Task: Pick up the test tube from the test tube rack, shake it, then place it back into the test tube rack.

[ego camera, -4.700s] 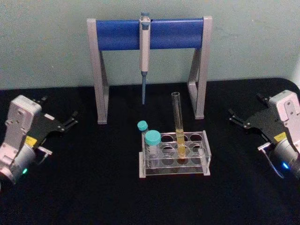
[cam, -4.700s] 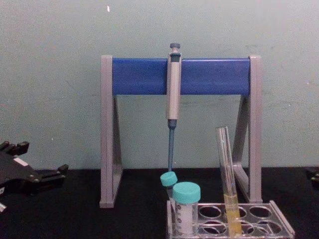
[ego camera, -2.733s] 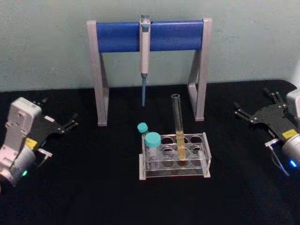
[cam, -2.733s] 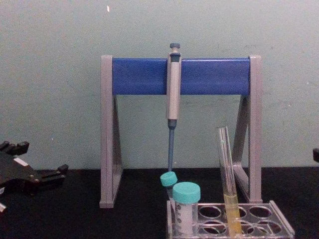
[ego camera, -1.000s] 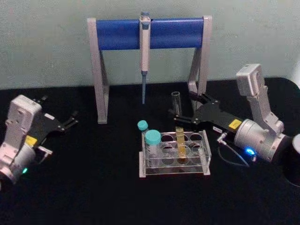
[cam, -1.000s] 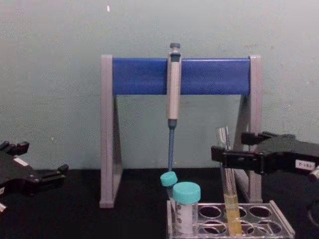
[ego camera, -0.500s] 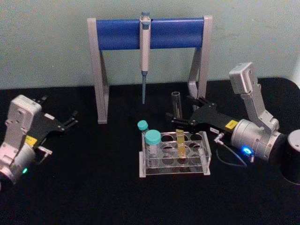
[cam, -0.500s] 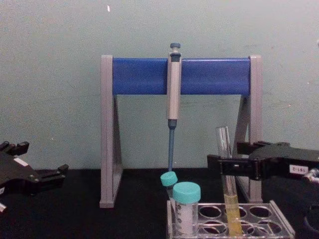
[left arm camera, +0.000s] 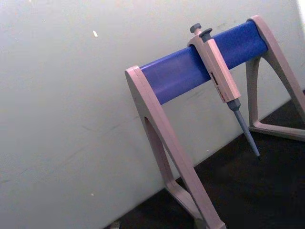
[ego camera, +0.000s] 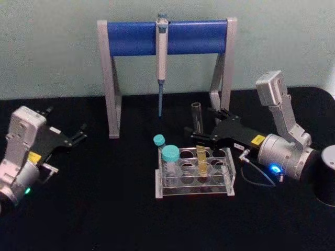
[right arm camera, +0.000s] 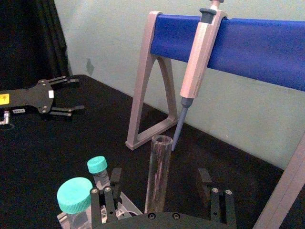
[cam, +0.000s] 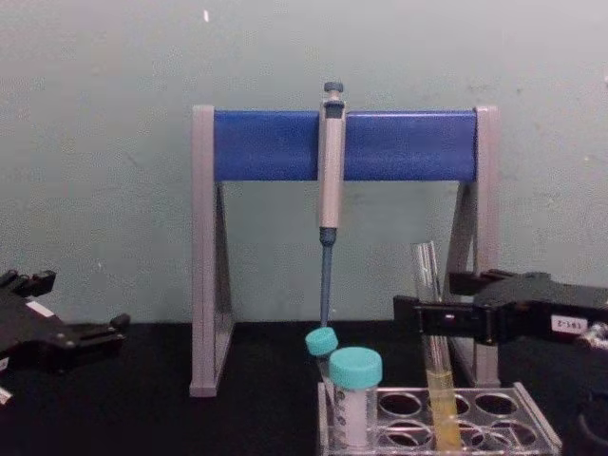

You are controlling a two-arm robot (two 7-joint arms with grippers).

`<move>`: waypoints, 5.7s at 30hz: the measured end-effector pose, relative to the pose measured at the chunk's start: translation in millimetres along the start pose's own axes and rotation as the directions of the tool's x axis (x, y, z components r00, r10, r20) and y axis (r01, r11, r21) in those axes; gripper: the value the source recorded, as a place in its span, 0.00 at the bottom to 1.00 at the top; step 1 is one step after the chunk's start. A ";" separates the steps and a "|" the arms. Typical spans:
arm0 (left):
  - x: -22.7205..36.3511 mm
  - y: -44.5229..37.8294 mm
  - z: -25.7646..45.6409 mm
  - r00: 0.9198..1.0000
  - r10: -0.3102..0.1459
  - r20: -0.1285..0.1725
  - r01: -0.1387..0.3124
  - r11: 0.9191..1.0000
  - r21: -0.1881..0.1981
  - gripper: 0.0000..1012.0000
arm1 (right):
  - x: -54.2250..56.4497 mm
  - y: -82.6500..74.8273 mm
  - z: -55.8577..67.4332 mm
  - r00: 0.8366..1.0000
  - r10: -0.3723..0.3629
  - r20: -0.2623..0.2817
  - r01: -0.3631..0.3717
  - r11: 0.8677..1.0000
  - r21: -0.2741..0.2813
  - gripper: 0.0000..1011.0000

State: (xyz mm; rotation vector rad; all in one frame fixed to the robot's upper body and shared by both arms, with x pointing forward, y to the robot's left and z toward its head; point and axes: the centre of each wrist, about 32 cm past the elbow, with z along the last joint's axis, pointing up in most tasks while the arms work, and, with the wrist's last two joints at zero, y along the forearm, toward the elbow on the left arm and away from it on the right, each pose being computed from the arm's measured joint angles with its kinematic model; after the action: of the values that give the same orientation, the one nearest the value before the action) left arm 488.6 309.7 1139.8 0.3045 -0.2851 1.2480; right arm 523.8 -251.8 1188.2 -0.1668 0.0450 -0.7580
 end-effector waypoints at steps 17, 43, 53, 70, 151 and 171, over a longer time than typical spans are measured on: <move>0.0 0.0 0.0 1.000 0.000 0.000 0.000 1.000 0.000 0.99 | -0.1 -0.1 -0.2 1.000 -0.002 -0.001 0.002 1.000 0.000 0.99; 0.0 0.0 0.0 1.000 0.000 0.000 0.000 1.000 0.000 0.99 | -0.1 -0.1 -0.1 1.000 -0.003 0.000 0.003 1.000 -0.001 0.47; 0.0 0.0 0.0 1.000 0.000 0.000 0.000 1.000 0.000 0.99 | -0.2 0.0 0.0 1.000 -0.003 -0.001 0.003 1.000 0.000 0.23; 0.0 0.0 0.0 1.000 0.000 0.000 0.000 1.000 0.000 0.99 | -0.1 0.0 0.0 1.000 -0.003 -0.001 0.003 1.000 -0.001 0.23; 0.0 0.0 0.0 1.000 0.000 0.000 0.000 1.000 0.000 0.99 | 29.5 -65.5 17.0 0.985 0.060 0.164 -0.097 0.969 0.227 0.22; 0.0 0.0 0.0 1.000 0.000 0.000 0.000 1.000 0.000 0.99 | 16.2 -27.6 17.9 0.992 -0.074 0.102 0.039 0.950 0.310 0.23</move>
State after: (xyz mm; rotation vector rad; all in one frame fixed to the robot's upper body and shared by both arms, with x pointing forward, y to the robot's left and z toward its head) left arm 488.6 309.7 1139.8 0.3045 -0.2850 1.2480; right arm 518.6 -280.2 1210.8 0.0868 -0.1857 -0.8017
